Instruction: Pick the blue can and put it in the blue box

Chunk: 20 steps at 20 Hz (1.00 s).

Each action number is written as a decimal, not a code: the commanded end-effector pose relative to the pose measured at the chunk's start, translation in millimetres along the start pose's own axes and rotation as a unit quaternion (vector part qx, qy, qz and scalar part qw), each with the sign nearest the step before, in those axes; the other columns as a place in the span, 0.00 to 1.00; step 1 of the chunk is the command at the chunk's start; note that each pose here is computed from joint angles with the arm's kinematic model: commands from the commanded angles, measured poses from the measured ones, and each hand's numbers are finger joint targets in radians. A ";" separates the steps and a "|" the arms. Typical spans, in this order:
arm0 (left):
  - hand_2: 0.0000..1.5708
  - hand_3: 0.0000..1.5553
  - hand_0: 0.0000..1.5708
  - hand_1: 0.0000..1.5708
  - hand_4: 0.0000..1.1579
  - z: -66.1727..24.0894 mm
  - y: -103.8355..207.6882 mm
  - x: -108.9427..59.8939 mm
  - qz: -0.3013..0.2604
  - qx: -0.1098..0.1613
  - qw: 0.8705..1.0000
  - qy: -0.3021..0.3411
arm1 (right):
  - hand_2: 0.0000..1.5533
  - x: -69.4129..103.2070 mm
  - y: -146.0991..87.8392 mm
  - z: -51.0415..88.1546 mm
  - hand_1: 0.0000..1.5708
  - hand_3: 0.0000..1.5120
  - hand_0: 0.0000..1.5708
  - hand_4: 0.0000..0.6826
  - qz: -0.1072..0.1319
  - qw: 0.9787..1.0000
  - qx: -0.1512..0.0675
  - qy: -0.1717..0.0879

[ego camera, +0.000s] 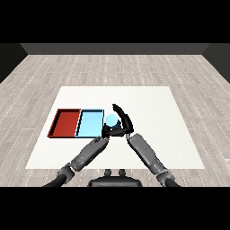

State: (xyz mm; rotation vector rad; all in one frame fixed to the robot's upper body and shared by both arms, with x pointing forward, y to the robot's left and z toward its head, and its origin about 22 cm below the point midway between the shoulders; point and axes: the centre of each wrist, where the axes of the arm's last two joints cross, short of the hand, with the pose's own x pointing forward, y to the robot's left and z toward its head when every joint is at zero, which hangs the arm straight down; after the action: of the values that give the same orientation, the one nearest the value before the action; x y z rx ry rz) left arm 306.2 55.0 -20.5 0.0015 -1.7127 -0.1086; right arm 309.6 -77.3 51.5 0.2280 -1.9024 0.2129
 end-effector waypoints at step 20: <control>0.99 0.95 1.00 1.00 0.99 -43.6 105.5 3.0 -0.045 0.111 0.993 -0.002 | 0.00 47.4 -140.8 53.8 0.00 0.00 0.00 0.00 -0.104 0.979 -0.143 -0.098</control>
State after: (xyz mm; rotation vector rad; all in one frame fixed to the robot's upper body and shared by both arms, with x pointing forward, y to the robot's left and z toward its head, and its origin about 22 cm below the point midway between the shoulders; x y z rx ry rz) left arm 340.1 129.7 -9.9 0.1953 -1.7349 0.0031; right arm 288.2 -204.9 91.1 0.2783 -2.0482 -0.2088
